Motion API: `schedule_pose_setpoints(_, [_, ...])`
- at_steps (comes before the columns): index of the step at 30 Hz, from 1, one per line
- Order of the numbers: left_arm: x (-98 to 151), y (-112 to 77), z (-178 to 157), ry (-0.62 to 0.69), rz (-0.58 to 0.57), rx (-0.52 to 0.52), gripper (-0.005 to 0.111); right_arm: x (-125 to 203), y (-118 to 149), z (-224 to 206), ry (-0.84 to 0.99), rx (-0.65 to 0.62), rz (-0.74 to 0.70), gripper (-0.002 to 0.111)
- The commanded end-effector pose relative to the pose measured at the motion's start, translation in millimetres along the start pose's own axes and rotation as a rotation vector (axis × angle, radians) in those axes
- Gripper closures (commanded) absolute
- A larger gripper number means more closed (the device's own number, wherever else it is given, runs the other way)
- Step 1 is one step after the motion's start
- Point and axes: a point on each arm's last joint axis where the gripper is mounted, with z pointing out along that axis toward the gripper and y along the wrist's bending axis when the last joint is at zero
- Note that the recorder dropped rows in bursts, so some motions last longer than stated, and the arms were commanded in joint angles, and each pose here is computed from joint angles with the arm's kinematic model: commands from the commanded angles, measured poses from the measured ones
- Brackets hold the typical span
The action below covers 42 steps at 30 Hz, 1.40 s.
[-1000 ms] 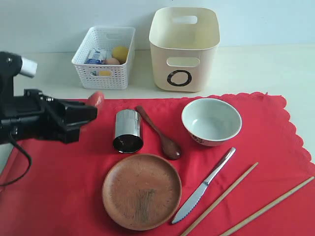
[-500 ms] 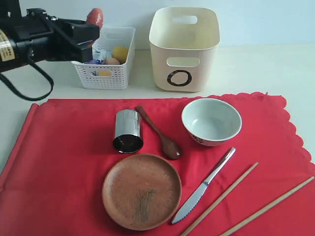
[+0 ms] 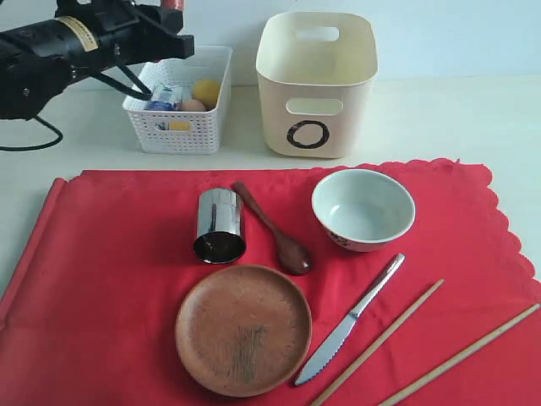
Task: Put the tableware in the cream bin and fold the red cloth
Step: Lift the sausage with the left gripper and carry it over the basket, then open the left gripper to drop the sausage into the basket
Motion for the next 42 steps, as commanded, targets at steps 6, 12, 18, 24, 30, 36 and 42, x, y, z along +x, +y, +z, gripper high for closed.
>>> schedule_pose_setpoints(6, [23.9,13.8,52.5,-0.001,-0.084,-0.078,0.107,0.4,-0.1,-0.1,-0.010,-0.001,-0.008,0.108])
schedule_pose_setpoints(12, [45.2,24.9,78.1,0.022,-0.081,-0.099,0.107,0.4,-0.1,-0.1,-0.010,-0.001,-0.008,0.108])
schedule_pose_setpoints(18, [71.3,45.4,90.1,0.123,-0.151,-0.161,0.083,0.4,-0.1,-0.1,-0.010,-0.001,-0.008,0.108])
schedule_pose_setpoints(24, [74.4,53.7,89.5,0.128,-0.193,-0.180,0.027,0.4,-0.1,-0.1,-0.010,-0.001,-0.008,0.108])
schedule_pose_setpoints(30, [79.5,53.0,85.2,0.255,-0.188,-0.189,0.025,0.4,-0.1,-0.1,-0.010,-0.001,-0.008,0.108])
schedule_pose_setpoints(36, [69.1,52.6,73.0,0.388,-0.187,-0.202,0.025,0.4,-0.1,-0.1,-0.010,-0.001,-0.008,0.108])
schedule_pose_setpoints(42, [42.4,50.5,53.8,0.486,-0.147,-0.203,0.025,0.4,-0.1,-0.1,-0.010,-0.001,-0.008,0.108])
